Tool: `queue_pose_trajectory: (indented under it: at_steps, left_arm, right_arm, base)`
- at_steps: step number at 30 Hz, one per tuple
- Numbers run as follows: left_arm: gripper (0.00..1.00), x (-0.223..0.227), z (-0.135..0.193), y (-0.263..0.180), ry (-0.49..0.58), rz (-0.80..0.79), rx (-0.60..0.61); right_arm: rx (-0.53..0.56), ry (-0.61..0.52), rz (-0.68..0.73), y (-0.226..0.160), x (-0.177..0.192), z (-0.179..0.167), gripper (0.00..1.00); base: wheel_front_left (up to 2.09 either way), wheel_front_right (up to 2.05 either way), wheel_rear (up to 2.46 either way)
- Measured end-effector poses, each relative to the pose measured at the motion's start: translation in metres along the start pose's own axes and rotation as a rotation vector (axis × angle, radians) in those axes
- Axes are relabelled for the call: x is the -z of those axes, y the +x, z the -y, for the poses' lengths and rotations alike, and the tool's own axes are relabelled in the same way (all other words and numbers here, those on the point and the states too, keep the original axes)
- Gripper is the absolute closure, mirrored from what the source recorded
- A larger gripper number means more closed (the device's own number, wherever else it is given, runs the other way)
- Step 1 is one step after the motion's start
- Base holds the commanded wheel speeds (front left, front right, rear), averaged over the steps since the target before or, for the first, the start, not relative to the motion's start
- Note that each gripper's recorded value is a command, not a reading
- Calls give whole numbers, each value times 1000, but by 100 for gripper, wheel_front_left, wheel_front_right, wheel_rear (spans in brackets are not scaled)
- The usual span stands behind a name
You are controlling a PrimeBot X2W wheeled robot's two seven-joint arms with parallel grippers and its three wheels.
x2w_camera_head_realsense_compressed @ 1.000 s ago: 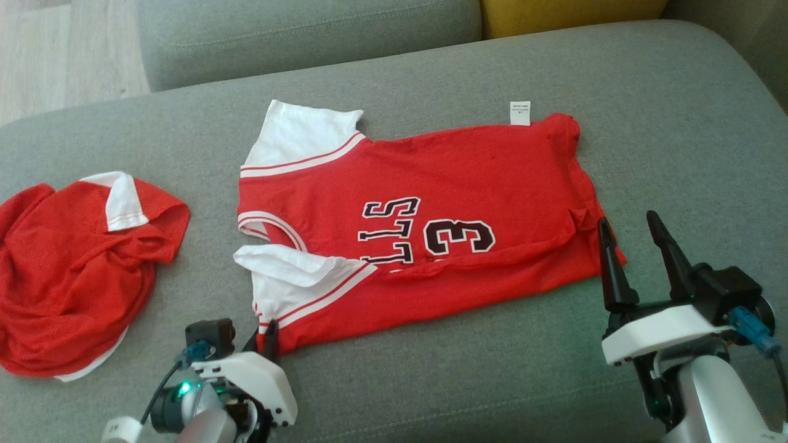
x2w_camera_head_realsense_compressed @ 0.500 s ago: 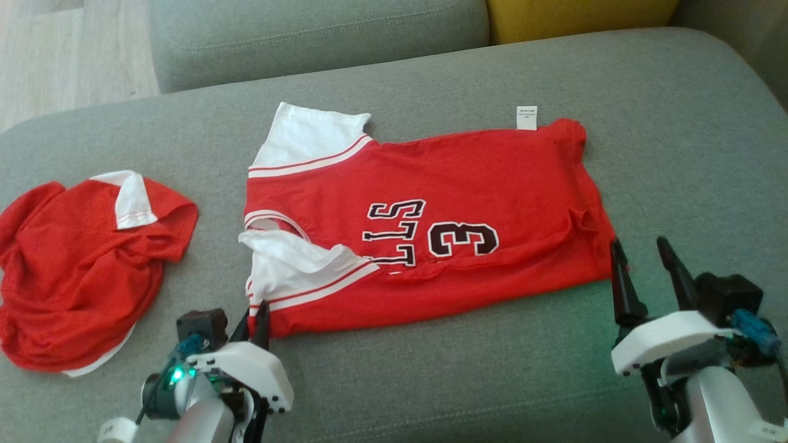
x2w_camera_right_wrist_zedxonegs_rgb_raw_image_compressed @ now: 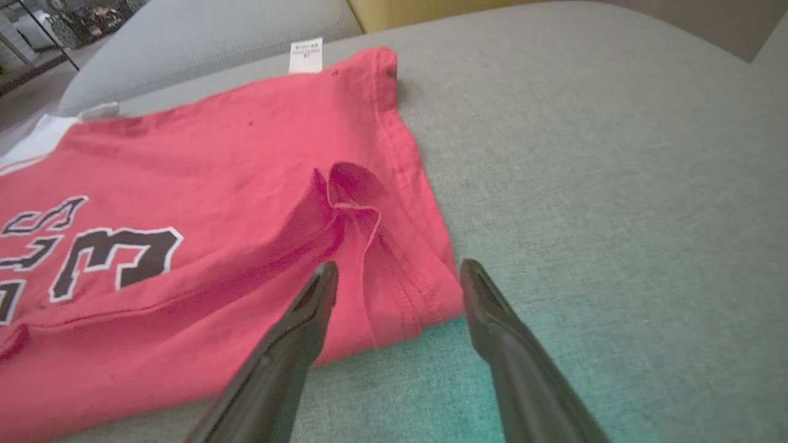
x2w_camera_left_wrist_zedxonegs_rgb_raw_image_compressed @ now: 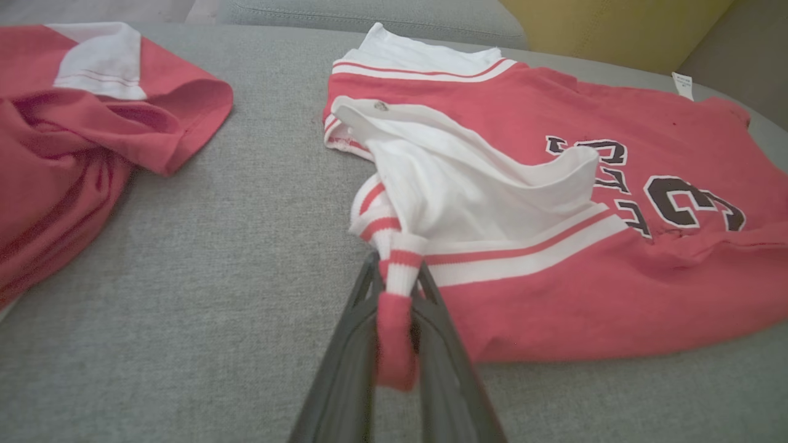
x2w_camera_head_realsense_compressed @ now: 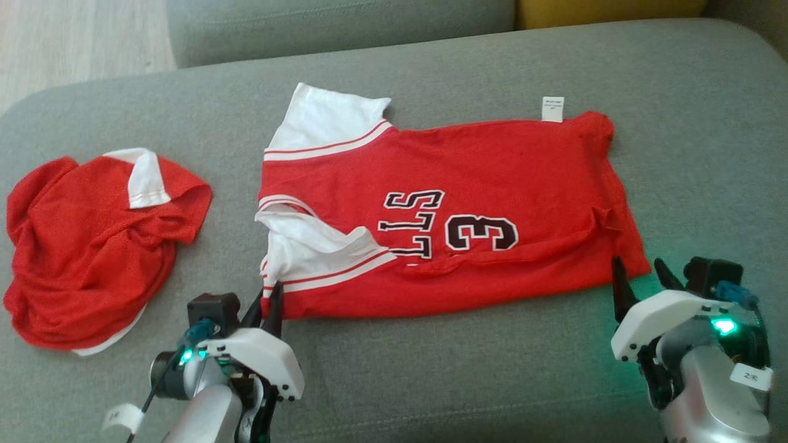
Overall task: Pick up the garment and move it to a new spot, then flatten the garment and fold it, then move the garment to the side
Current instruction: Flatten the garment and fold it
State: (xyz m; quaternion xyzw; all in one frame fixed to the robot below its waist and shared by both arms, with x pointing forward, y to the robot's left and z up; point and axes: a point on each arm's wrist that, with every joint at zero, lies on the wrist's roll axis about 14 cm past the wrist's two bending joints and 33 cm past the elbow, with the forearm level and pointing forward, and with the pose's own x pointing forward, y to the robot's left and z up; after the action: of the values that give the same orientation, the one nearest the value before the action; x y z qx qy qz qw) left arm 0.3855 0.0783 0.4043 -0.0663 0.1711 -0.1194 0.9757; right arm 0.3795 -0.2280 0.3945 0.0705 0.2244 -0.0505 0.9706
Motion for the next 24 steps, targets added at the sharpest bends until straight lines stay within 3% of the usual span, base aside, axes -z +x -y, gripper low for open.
queue_pose_trajectory:
  at_steps: [6,16,17,18,24]
  left_arm:
    - [100,1,-2,-1,-6,-6,-6]
    - [100,7,-11,0,-2,-35,-18]
    - [100,8,-12,-1,-1,-40,-19]
    - [100,8,-13,-1,1,-41,-20]
    - [100,10,-12,-7,26,-55,-11]
  right_arm:
    - [33,-14,-96,9,26,7,0]
    - [61,2,-111,29,24,10,0]
    - [58,0,-115,30,24,9,42]
    - [54,-1,-113,32,22,7,98]
    - [26,-22,-123,29,22,0,100]
  base:
    - [0,0,0]
    - [0,0,0]
    - [0,0,0]
    - [0,0,0]
    - [0,0,0]
